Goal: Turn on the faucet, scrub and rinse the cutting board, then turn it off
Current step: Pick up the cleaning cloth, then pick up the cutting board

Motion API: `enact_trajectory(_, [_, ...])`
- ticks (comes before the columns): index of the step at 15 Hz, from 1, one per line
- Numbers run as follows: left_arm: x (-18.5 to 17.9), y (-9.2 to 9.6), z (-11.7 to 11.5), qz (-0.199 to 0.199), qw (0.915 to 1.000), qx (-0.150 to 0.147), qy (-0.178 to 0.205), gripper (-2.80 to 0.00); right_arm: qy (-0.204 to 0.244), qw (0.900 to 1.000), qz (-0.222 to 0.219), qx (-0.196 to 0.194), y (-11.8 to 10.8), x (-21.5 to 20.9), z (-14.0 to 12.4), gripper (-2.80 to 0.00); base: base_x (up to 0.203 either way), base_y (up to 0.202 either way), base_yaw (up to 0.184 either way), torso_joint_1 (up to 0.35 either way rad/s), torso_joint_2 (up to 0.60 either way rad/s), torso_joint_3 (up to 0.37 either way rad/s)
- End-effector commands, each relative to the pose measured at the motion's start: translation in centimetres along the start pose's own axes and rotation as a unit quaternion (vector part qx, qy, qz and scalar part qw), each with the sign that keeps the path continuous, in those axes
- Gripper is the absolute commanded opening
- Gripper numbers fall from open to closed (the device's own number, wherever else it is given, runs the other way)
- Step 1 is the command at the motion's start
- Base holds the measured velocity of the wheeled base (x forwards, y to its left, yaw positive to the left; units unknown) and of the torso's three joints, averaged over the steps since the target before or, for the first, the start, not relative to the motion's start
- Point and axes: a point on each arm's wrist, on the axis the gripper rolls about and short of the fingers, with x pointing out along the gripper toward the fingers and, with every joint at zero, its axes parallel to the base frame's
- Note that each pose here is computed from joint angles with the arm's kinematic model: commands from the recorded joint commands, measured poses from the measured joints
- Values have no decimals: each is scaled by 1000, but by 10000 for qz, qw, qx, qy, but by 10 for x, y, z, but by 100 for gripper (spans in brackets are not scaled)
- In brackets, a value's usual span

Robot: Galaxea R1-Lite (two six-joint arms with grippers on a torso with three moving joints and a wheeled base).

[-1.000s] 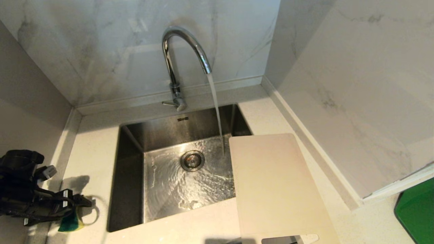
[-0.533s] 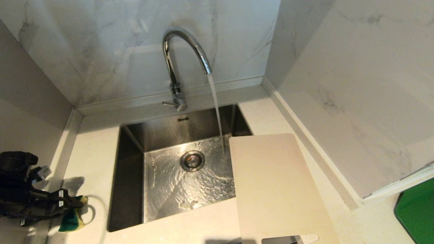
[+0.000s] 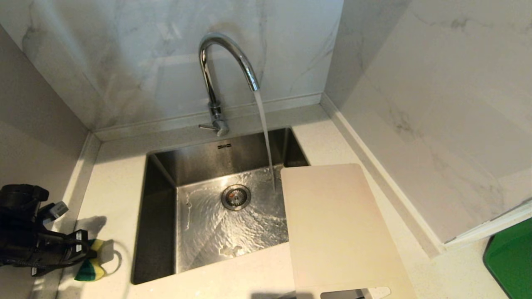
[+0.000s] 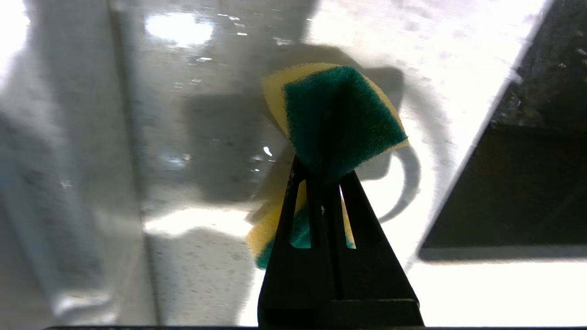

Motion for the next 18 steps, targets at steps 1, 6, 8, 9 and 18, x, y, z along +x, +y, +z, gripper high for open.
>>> enact_trajectory(1, [-9,-4,1,-73,9999,-20,-142,-280,1,10000,1,0,0,0,0,-280,0,0,0,0,0,0])
enact_trajectory(6, [-39,-29,13,-390,9986,-252,-253,-280,-6,10000,1,0,0,0,0,-280,0,0,0,0,0,0])
enact_trajectory(8, [-54,-42,19,-446,9983,-178,-327,-280,-1,10000,1,0,0,0,0,-280,0,0,0,0,0,0])
enact_trajectory(9, [-63,-47,22,-454,9983,-140,-331,-280,-6,10000,1,0,0,0,0,-280,0,0,0,0,0,0])
enact_trajectory(18, [-84,-67,21,1141,9851,962,-856,-280,-4,10000,1,0,0,0,0,-280,0,0,0,0,0,0])
